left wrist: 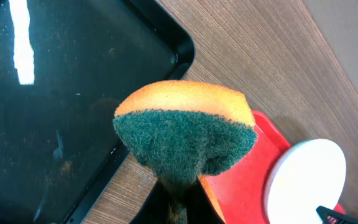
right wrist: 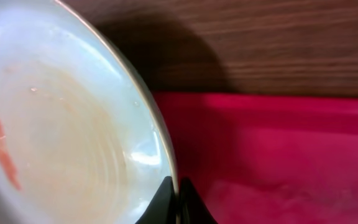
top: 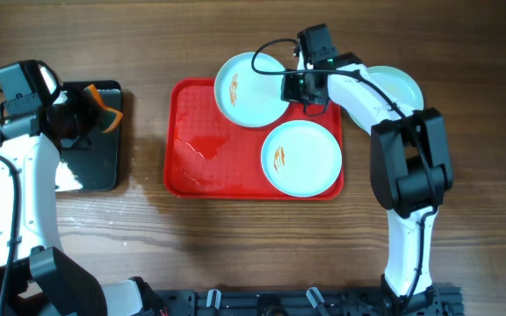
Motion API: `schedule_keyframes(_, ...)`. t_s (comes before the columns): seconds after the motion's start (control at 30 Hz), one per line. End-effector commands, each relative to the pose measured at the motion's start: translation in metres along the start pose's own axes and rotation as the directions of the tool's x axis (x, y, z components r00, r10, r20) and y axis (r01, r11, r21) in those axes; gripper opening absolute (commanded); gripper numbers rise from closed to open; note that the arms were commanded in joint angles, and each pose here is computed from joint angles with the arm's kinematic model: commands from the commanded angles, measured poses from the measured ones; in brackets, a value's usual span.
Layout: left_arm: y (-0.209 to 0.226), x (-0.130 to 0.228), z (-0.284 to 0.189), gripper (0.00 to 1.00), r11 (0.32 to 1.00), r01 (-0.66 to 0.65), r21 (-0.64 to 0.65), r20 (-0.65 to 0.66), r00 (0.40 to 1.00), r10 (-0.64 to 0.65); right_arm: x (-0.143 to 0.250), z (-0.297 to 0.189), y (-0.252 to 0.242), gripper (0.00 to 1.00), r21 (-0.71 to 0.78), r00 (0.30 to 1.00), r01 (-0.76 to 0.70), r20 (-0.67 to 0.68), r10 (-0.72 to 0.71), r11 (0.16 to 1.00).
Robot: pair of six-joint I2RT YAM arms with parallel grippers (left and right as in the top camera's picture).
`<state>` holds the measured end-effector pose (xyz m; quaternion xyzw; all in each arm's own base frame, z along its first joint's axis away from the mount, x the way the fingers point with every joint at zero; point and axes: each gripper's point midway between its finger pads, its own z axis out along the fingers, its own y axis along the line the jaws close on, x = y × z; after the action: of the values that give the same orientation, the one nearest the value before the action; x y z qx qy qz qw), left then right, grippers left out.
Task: Clean dirty plates on tray and stack at the side
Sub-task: 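Move the sponge with the left gripper onto the upper-left plate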
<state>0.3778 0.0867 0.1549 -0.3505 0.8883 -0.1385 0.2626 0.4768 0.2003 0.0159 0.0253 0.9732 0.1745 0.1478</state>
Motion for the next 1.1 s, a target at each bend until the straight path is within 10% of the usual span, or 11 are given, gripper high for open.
schedule_keyframes(0.0, -0.003, 0.002, 0.002, 0.04, 1.000, -0.022, 0.014, -0.011, 1.000, 0.022, 0.027, 0.011, 0.036, 0.04, -0.120, 0.995, 0.021, -0.092, -0.032, 0.993)
schedule_keyframes(0.53, -0.010, 0.006, 0.001, 0.04, 0.998, -0.023, 0.051, -0.030, 0.999, 0.025, 0.108, 0.014, 0.063, 0.04, 0.010, 0.954, -0.002, -0.299, 0.005, 1.000)
schedule_keyframes(1.07, -0.080, 0.081, 0.018, 0.04, 0.965, -0.224, 0.137, -0.171, 0.954, 0.246, 0.130, 0.007, 0.048, 0.04, 0.058, 0.920, 0.149, -0.375, -0.117, 0.987)
